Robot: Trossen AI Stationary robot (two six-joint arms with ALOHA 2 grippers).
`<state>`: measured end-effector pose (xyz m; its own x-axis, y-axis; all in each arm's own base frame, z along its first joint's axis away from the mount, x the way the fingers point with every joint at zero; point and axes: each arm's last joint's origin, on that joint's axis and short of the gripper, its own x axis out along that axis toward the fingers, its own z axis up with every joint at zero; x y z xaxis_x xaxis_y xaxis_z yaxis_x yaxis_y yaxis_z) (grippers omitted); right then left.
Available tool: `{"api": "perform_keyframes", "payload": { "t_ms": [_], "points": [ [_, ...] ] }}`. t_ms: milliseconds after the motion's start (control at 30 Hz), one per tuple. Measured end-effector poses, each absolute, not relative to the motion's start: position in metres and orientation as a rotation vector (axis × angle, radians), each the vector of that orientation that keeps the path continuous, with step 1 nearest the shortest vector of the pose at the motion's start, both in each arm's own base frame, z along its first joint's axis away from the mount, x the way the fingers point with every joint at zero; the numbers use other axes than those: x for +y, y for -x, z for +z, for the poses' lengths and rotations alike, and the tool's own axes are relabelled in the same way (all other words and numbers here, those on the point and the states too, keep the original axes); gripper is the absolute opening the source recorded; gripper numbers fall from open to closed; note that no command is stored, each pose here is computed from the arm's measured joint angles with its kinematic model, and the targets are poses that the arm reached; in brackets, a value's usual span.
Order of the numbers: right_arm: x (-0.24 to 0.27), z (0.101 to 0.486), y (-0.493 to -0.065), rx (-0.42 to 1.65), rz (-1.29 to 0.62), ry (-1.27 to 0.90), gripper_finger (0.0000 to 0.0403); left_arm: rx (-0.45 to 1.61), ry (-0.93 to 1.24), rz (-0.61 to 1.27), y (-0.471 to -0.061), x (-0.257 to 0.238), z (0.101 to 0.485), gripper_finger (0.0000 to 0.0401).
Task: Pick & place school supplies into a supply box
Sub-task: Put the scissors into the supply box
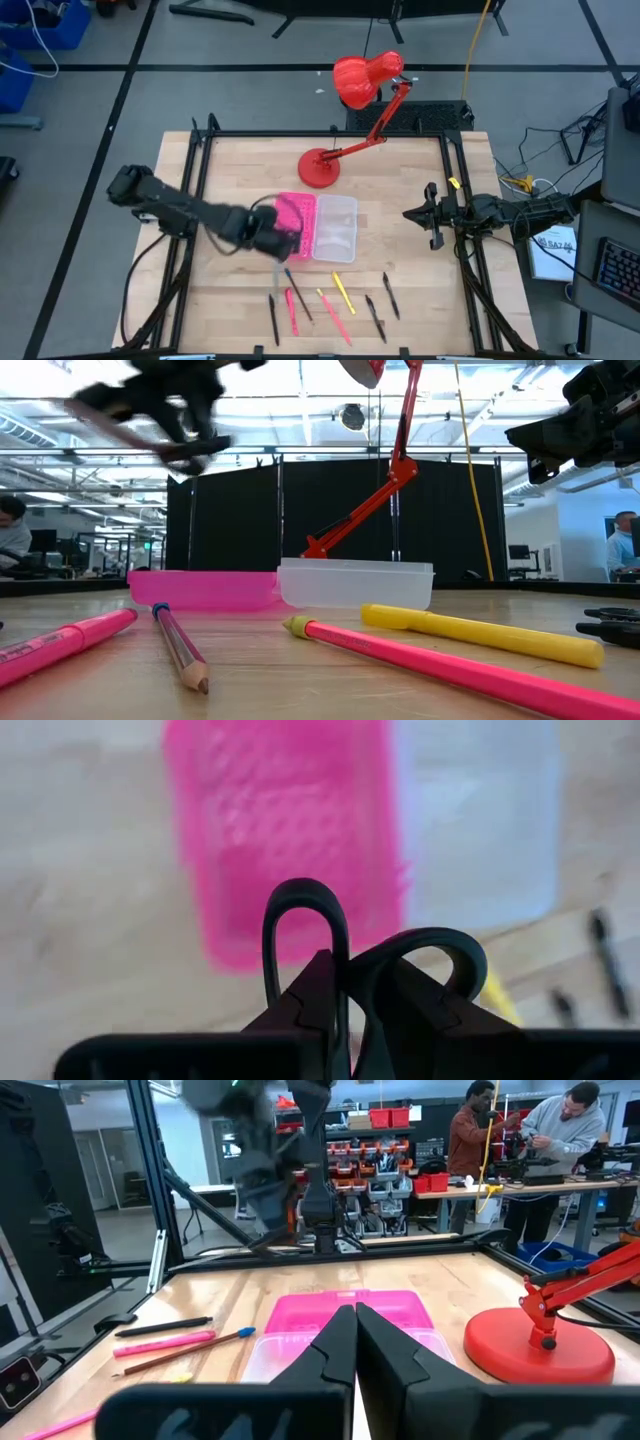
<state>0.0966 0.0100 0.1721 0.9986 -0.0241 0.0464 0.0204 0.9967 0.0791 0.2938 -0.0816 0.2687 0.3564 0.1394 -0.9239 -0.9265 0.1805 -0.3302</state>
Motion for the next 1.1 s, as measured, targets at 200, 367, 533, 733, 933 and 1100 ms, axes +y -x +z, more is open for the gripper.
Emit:
{"api": "perform_keyframes", "payload": {
  "t_ms": [200, 367, 533, 733, 933, 1100],
  "points": [
    [0.010, 0.173, -0.097, -0.052, -0.023, -0.078, 0.0000, 0.860, 1.124, 0.866, -0.347, -0.036, 0.280, 0.0059],
    [0.010, 0.172, -0.097, -0.050, -0.023, -0.076, 0.0000, 0.891, 1.058, 0.794, -0.401, -0.004, 0.271, 0.0059],
    [0.010, 0.173, -0.097, -0.053, -0.023, -0.077, 0.0000, 0.978, 1.077, 0.709, -0.443, 0.024, 0.248, 0.0059],
    [0.010, 0.173, -0.097, -0.055, -0.023, -0.077, 0.0000, 1.044, 1.075, 0.701, -0.472, 0.044, 0.210, 0.0059],
    [0.010, 0.173, -0.097, -0.057, -0.021, -0.077, 0.0000, 1.080, 1.065, 0.738, -0.473, 0.054, 0.195, 0.0059],
    [0.010, 0.173, -0.097, -0.057, -0.021, -0.077, 0.0000, 1.057, 1.058, 0.764, -0.472, 0.062, 0.198, 0.0059]
  ]
}}
